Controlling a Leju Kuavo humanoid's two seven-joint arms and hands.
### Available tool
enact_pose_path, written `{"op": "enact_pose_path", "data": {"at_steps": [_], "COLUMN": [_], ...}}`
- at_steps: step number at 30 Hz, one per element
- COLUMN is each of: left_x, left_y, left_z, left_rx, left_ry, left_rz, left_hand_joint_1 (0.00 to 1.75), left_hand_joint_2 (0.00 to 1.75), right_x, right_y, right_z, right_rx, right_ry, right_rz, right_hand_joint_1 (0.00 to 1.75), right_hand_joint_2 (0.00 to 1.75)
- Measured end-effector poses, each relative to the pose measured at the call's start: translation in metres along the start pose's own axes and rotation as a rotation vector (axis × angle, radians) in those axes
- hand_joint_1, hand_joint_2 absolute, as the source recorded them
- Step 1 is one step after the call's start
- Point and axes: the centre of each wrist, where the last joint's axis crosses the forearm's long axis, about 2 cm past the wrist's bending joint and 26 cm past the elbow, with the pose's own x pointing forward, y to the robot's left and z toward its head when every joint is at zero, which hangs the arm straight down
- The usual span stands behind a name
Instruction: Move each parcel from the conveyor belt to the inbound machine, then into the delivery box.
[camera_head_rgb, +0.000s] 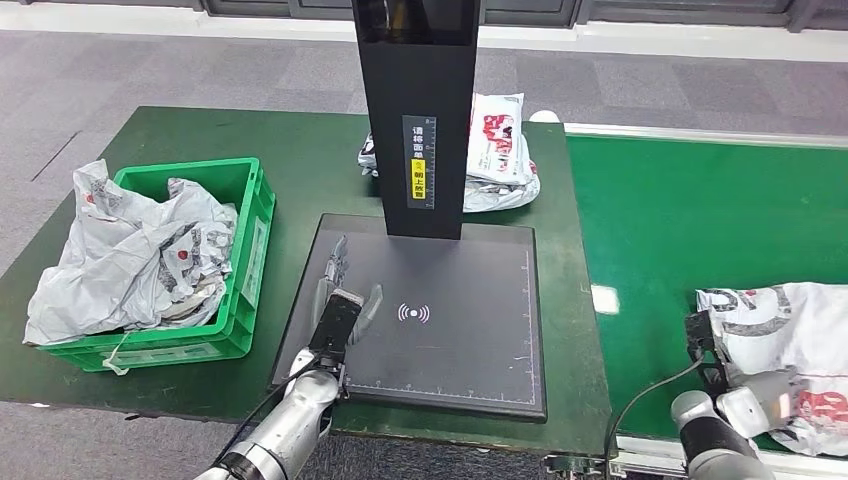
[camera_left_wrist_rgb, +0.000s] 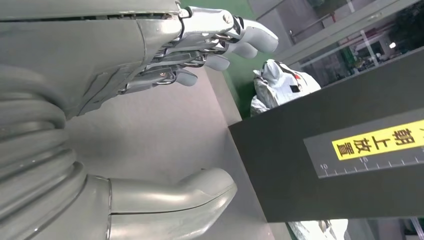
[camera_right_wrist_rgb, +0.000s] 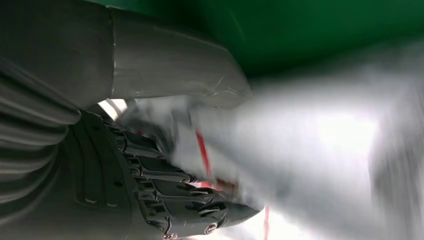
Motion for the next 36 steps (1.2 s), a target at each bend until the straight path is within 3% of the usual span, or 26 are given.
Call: {"op": "enact_pose_path", "data": {"at_steps": [3,6,7,10,11,28,33,36], "left_x": [-0.001,-0.001,-0.001,-0.001,-0.001,-0.005,-0.006,-0.006], "left_y": [0.001,0.002,0.002,0.002,0.003,0.006,0.008,0.009], "left_z": [0.000,0.000,0.000,0.000,0.000,0.001,0.001,0.001], "left_rx": [0.005,0.007,0.007,0.008,0.008,0.016,0.014,0.013], "left_ry": [0.004,0.006,0.006,0.012,0.015,0.046,0.053,0.056], "left_rz": [0.003,0.003,0.004,0.009,0.013,0.056,0.080,0.089], "left_hand_joint_1": [0.00,0.00,0.00,0.00,0.00,0.00,0.00,0.00], "left_hand_joint_2": [1.75,1.75,1.75,1.75,1.75,1.75,1.75,1.75], "right_x": [0.004,0.007,0.007,0.008,0.008,0.016,0.026,0.039], "right_y": [0.006,0.006,0.007,0.007,0.007,-0.006,-0.010,-0.012], "right_z": [0.003,0.004,0.004,0.005,0.005,0.001,0.005,0.013], "right_rx": [0.125,0.153,0.158,0.188,0.197,0.075,0.004,-0.030], "right_ry": [0.026,0.026,0.025,0.025,0.026,-0.045,-0.185,-0.356], "right_rz": [0.098,0.126,0.131,0.142,0.144,0.039,-0.082,-0.212], "right_hand_joint_1": [0.00,0.03,0.21,1.48,1.75,1.75,1.75,1.75], "right_hand_joint_2": [1.75,1.75,1.75,1.75,1.75,1.75,1.75,1.75]}}
